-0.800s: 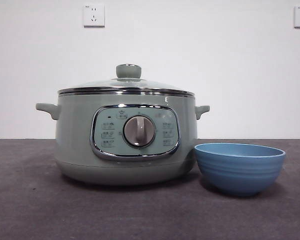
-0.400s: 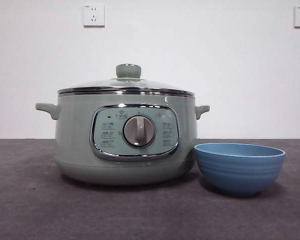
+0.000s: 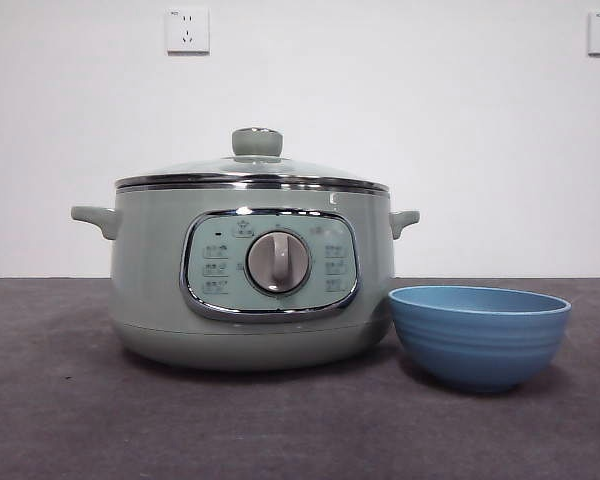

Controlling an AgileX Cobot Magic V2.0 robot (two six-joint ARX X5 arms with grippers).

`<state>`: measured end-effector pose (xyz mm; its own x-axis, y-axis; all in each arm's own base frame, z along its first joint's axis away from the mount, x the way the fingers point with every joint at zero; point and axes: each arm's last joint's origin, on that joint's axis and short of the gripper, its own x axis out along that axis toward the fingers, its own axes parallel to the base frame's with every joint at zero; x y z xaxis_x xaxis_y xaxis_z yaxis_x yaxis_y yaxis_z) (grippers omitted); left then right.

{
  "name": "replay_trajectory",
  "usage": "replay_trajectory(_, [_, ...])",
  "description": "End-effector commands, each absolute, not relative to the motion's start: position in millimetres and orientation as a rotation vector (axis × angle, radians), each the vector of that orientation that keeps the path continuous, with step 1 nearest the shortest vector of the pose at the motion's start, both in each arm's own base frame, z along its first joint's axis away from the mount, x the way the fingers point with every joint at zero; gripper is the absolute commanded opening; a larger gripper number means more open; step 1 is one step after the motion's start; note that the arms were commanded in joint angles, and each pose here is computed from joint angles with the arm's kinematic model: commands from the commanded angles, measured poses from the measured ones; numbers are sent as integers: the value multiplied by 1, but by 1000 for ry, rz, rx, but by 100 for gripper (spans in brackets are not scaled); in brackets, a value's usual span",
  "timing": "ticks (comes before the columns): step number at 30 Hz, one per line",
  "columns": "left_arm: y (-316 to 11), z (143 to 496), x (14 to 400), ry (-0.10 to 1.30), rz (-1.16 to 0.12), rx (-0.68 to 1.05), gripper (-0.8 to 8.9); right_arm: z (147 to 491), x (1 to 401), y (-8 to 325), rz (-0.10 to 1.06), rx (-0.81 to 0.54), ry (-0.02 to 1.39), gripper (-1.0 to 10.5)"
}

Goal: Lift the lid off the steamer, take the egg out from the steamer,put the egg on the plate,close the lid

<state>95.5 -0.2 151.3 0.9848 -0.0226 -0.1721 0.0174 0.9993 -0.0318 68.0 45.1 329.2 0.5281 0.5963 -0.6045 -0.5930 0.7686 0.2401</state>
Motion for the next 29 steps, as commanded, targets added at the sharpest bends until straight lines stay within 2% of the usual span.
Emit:
replay_trajectory(1, [0, 147, 96, 182, -17, -37, -4, 330, 68, 45, 712, 1, 716, 1])
replay_trajectory(5, [0, 147, 96, 182, -16, -37, -3, 330, 68, 45, 713, -3, 714, 1])
replay_trajectory(9, [0, 147, 96, 182, -17, -37, -4, 332, 68, 40, 676, -67, 639, 1])
replay_trajectory(15, [0, 147, 96, 182, -17, -37, -4, 333, 69, 28, 594, -2, 388, 1])
replay_trajectory(22, [0, 147, 96, 182, -17, -37, -4, 285, 74, 17, 462, -31, 144, 1])
replay_trajectory(29, [0, 147, 96, 182, -17, -37, -4, 218, 85, 14, 389, -32, 71, 1])
